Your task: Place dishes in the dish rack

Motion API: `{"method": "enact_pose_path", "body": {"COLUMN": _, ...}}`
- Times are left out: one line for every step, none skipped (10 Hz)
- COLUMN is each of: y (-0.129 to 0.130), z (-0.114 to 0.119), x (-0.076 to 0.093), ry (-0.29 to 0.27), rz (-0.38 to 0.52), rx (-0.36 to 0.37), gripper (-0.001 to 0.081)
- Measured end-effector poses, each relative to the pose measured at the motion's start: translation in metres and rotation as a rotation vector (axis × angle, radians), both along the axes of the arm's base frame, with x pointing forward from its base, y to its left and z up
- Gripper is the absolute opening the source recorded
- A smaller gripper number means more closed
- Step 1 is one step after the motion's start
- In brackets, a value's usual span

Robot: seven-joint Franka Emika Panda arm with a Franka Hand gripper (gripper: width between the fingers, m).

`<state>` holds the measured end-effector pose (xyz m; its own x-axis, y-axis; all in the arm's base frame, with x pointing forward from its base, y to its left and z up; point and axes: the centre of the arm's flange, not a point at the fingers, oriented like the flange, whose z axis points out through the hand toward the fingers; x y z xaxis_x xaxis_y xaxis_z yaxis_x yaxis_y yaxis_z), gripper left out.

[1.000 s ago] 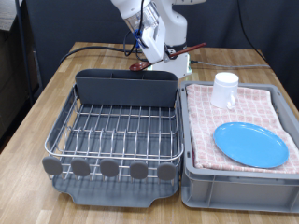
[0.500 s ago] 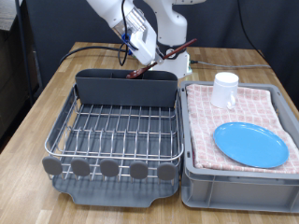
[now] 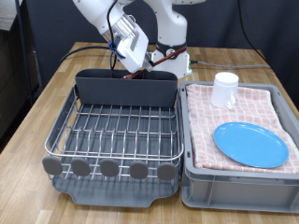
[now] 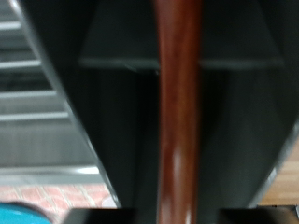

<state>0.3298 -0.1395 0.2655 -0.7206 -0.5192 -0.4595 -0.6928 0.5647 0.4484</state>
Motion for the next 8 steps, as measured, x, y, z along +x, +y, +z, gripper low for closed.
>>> {"method": "enact_pose_path", "body": {"y": -0.002, "z": -0.003, "x": 0.001, "ry": 0.002, "rz": -0.009, "rx": -0.021, "gripper": 0.0283}}
{"method": "enact_pose_path", "body": {"y": -0.003, "z": -0.004, "x": 0.003, "ry": 0.000, "rz": -0.014, "rx": -0.041, "gripper": 0.0283}}
{"method": "enact_pose_path", "body": {"y": -0.003, "z": -0.004, "x": 0.004, "ry": -0.001, "rz": -0.013, "rx": -0.057, "gripper": 0.0471}}
{"method": "enact_pose_path", "body": {"y": -0.002, "z": -0.004, "x": 0.006, "ry": 0.005, "rz": -0.009, "rx": -0.078, "gripper": 0.0471}}
{"method": "enact_pose_path", "body": {"y": 0.000, "z": -0.004, "x": 0.008, "ry": 0.014, "rz": -0.007, "rx": -0.096, "gripper": 0.0659}}
{"method": "enact_pose_path", "body": {"y": 0.002, "z": -0.003, "x": 0.010, "ry": 0.025, "rz": -0.006, "rx": -0.117, "gripper": 0.0659}}
{"method": "enact_pose_path", "body": {"y": 0.004, "z": -0.001, "x": 0.013, "ry": 0.046, "rz": -0.005, "rx": -0.164, "gripper": 0.0767}}
{"method": "enact_pose_path", "body": {"y": 0.010, "z": 0.003, "x": 0.018, "ry": 0.070, "rz": -0.003, "rx": -0.221, "gripper": 0.0794}}
